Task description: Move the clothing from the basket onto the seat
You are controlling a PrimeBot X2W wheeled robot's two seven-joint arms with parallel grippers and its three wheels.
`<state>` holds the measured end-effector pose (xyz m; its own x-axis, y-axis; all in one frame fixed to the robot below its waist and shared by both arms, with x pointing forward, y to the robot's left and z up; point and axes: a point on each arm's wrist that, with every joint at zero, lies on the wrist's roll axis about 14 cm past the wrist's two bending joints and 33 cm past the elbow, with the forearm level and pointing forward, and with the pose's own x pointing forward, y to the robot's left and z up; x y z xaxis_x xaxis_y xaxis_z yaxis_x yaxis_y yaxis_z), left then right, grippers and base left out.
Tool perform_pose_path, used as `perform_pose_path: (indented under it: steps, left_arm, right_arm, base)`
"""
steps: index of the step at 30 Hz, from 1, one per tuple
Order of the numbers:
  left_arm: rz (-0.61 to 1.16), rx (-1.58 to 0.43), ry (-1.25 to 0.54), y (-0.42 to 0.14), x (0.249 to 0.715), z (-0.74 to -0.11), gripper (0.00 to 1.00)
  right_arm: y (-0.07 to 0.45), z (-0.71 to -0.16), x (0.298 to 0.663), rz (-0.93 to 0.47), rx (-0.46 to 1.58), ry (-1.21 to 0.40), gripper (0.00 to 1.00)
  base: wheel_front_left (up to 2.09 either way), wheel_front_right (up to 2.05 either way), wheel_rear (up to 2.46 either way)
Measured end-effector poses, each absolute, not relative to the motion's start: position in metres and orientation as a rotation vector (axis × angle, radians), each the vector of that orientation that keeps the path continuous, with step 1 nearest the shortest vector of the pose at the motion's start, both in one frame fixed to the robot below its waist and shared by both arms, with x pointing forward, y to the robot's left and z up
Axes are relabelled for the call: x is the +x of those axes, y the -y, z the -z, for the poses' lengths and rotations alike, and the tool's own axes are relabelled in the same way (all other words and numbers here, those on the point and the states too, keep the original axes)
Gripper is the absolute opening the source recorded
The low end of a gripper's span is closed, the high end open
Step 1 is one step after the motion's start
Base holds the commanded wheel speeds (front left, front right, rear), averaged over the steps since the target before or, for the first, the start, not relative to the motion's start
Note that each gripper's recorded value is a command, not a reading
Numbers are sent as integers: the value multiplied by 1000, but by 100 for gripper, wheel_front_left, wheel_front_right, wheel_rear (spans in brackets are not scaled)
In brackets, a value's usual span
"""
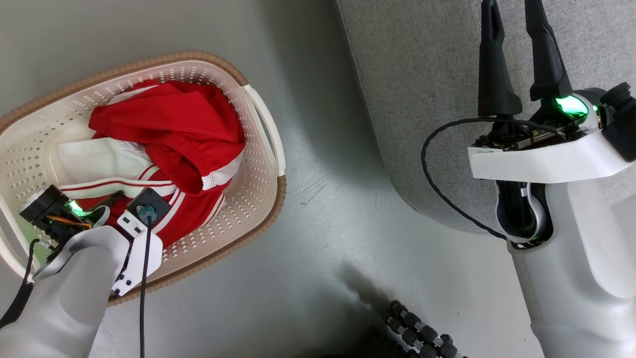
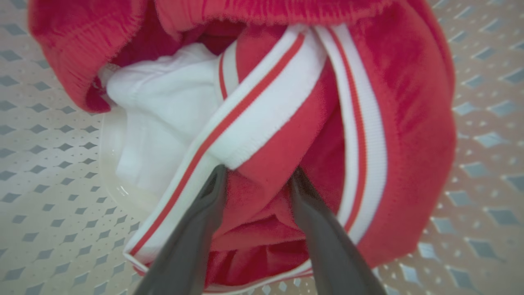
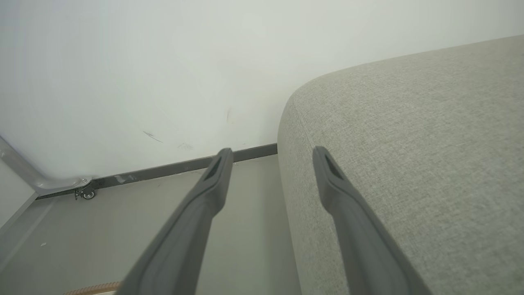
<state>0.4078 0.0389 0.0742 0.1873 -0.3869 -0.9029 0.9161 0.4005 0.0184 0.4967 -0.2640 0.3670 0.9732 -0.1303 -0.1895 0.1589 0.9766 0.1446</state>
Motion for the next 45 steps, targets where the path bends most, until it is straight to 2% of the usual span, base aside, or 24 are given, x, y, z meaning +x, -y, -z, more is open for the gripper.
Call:
perform_pose_path:
  steps: [1,2,3,10,21,32,45]
  left_arm:
    - [1022,665,-982,-38,407,-74,36]
    - [1024,665,-983,-38,406,-74,22]
    - [1025,665,-984,-37,405,-74,0]
    - [1014,664,-978,-36,406,-75,0]
    - [923,584,-861,-33,435,-94,0]
    - [793,488,-713,-37,469,-129,0]
    - [663,390,-589,-36,483,-181,0]
  right_arm:
    - [264,-368,497,146,161,-178,100]
    - [264,-368,497,146,161,-178,100]
    - [264,-368,497,146,161,-177,100]
    - [268,-371,498,155,159,-167,100]
    - [263,-381,507,144,185,-131,100]
    - [260,-393,510,137,200,-101,100]
    - [256,-407,506,131,198,-82,100]
  base:
    - [0,0,0]
    - [0,0,0]
    - [0,0,0]
    - [0,0,0]
    - [0,0,0]
    - [0,0,0]
    - [0,0,0]
